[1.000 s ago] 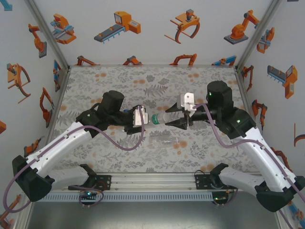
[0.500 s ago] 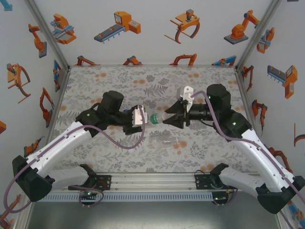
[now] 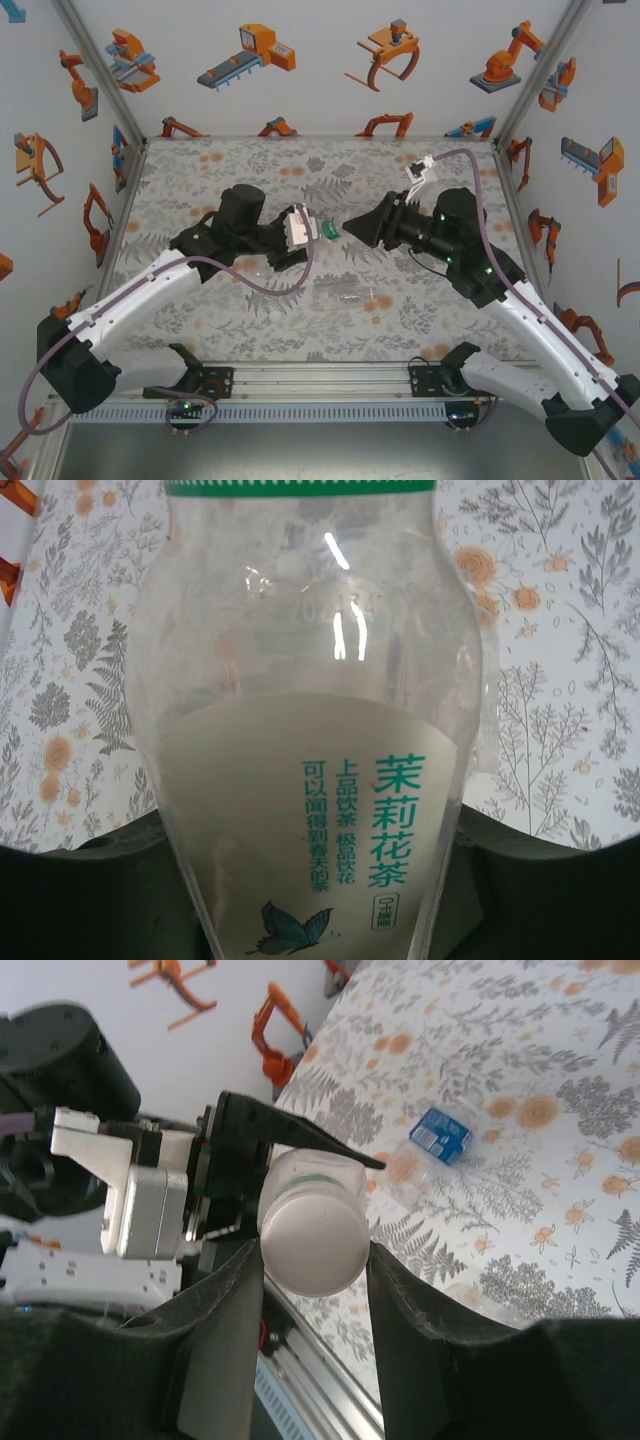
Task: Screw on the bottle caps
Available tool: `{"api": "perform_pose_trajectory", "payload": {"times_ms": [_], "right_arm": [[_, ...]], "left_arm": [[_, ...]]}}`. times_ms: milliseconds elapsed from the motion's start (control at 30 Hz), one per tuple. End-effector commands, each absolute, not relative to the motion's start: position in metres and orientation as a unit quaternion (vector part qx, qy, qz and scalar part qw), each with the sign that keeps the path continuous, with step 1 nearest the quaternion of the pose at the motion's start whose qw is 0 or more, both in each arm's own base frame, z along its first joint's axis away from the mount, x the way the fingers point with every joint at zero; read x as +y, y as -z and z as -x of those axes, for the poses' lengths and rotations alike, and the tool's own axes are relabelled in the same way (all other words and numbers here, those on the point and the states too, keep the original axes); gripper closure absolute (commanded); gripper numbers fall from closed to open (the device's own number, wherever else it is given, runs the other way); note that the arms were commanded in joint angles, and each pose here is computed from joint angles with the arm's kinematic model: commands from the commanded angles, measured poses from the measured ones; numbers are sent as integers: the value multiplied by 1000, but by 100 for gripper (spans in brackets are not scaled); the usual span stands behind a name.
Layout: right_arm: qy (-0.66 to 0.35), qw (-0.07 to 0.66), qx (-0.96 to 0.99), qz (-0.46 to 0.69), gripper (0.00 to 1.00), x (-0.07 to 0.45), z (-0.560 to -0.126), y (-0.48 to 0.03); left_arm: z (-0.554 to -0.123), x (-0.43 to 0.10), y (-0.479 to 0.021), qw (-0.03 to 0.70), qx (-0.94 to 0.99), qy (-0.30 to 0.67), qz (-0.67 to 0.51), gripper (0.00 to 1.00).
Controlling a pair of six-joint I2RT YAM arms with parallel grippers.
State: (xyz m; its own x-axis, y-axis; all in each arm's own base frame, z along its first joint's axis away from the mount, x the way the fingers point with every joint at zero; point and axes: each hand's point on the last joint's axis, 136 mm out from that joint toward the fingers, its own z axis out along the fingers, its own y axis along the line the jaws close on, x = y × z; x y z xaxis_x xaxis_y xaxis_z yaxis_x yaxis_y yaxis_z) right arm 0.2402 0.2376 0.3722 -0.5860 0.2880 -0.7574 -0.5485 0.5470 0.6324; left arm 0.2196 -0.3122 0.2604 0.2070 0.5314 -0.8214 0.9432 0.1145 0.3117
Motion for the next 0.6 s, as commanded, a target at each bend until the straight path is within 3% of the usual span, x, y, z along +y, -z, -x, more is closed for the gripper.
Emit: {"api": "perform_pose_trajectory", "payload": {"times_ms": [0, 133, 467, 567], "right_arm": [[-441, 511, 738, 7, 47, 219, -274, -392], [-440, 512, 738, 18, 40, 232, -288, -399], [-425, 516, 744, 5, 41, 243, -314, -387], [-419, 517, 747, 7, 47, 244, -318, -382]], "left_arm": [[-217, -335, -298, 509, 548, 277, -603, 100], [-231, -344, -303, 512, 576, 280, -572, 100], [-257, -353, -312, 530, 624, 299, -490, 100], [-259, -356, -313, 529, 627, 311, -480, 100]]}}
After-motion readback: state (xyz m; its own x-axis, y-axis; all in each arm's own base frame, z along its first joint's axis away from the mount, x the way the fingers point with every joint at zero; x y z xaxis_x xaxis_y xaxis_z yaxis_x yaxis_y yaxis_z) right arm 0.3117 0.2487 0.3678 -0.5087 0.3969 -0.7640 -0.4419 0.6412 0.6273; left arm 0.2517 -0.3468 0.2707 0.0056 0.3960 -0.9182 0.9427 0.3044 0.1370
